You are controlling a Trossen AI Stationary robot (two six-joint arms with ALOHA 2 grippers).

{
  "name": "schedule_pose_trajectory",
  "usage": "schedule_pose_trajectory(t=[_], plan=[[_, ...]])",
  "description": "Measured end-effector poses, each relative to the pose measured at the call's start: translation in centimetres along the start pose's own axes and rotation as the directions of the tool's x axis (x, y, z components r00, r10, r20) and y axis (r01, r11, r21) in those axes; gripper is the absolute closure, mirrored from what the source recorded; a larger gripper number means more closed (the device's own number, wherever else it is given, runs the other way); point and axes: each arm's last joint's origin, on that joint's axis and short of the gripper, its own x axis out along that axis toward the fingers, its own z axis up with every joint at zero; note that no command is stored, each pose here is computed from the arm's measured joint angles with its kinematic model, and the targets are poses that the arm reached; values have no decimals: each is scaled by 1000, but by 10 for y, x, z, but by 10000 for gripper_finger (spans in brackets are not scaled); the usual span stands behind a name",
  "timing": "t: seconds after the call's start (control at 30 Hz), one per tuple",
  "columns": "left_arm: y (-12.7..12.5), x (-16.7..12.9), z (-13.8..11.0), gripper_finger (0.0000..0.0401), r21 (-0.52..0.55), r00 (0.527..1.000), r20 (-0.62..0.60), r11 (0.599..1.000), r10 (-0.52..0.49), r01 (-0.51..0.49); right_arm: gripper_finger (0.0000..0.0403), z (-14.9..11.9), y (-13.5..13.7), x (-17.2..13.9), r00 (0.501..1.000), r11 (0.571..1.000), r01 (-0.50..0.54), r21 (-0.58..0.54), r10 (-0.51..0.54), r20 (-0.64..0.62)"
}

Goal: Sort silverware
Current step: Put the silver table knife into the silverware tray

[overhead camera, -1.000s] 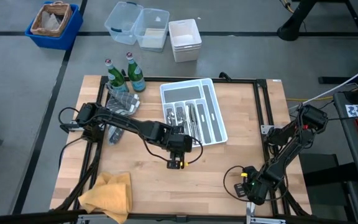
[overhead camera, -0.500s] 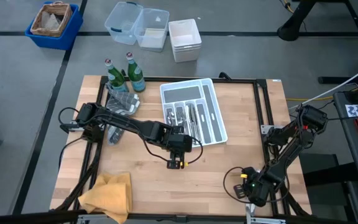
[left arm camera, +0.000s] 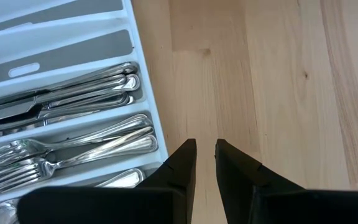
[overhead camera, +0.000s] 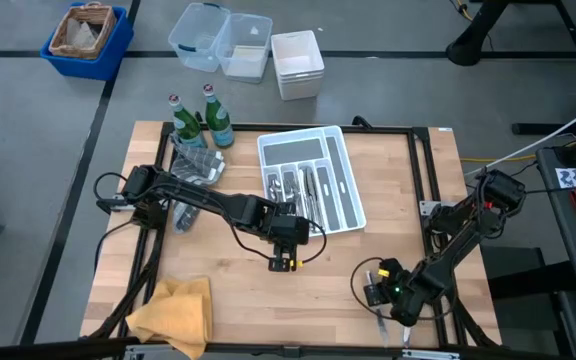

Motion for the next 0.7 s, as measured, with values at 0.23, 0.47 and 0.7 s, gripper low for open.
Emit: schedule_pose_trajectory(t=[0.23, 0.47, 0.7], plan=[[0, 0, 0, 352, 0, 1000, 0, 1000, 0, 0, 380, 22, 14, 5, 999, 999, 16, -47, -13, 53], [0, 0, -3, 352, 8, 999, -35, 1000, 4, -3, 380, 35, 24, 7, 998, 996, 33, -85, -29, 53], [1, 0, -7, 352, 13, 998, -69, 1000, 7, -6, 380, 34, 27, 5, 999, 981, 40, -190, -35, 27]])
